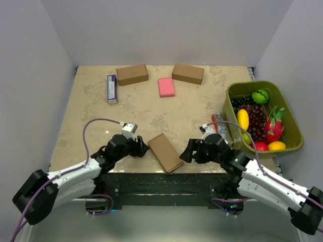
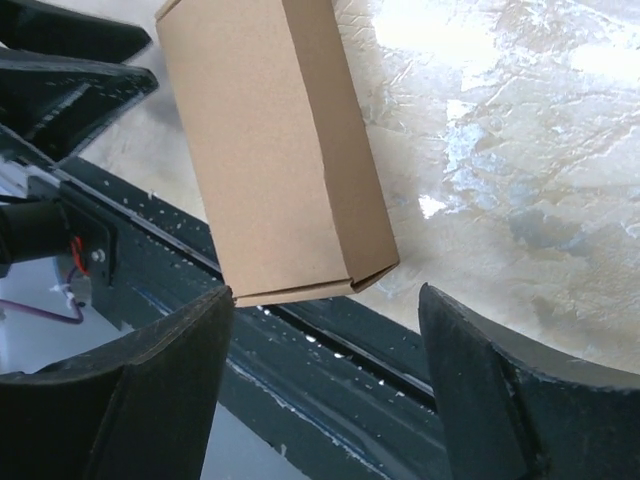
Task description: Fold the paper box
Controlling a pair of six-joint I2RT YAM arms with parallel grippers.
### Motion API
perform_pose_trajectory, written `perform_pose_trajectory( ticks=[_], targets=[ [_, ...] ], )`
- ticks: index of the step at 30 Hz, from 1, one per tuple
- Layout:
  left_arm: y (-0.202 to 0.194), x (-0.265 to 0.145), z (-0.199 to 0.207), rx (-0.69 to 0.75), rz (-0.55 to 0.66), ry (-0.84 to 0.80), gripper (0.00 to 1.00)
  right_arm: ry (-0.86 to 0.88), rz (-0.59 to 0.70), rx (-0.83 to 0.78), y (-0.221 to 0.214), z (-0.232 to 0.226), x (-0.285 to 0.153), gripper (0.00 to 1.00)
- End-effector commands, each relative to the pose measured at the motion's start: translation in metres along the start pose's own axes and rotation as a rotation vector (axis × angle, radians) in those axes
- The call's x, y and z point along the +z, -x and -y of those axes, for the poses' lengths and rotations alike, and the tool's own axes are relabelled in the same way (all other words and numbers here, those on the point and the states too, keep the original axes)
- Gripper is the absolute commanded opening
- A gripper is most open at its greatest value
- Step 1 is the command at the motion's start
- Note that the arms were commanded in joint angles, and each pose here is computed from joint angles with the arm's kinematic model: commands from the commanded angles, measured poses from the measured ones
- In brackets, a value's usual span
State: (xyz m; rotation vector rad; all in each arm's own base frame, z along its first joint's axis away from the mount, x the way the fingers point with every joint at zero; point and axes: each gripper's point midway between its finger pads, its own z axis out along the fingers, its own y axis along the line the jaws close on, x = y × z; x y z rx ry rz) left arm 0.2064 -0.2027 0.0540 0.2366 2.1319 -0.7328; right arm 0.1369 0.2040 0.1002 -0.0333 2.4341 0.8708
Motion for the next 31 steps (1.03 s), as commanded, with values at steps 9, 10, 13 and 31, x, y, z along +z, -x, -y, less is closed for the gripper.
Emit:
perform_pose_trajectory(
  ticks=[9, 10, 13, 31],
  targets=[
    [0.140, -0.010, -0.068, -0.051, 0.236, 0.209, 0.79, -0.121, 0.272, -0.224, 0.135, 0.019, 0.023, 0.99],
    [0.154, -0.017, -0.064, -0.053, 0.268, 0.181, 0.81, -0.132, 0.297, -0.221, 0.148, 0.022, 0.020, 0.99],
    [0.182, -0.037, -0.062, -0.038, 0.334, 0.194, 0.92, -0.195, 0.360, -0.256, 0.183, 0.037, 0.009, 0.99],
    [0.200, -0.077, -0.045, 0.025, 0.361, 0.216, 1.00, -0.237, 0.584, -0.236, 0.244, 0.059, -0.061, 0.99]
  ],
)
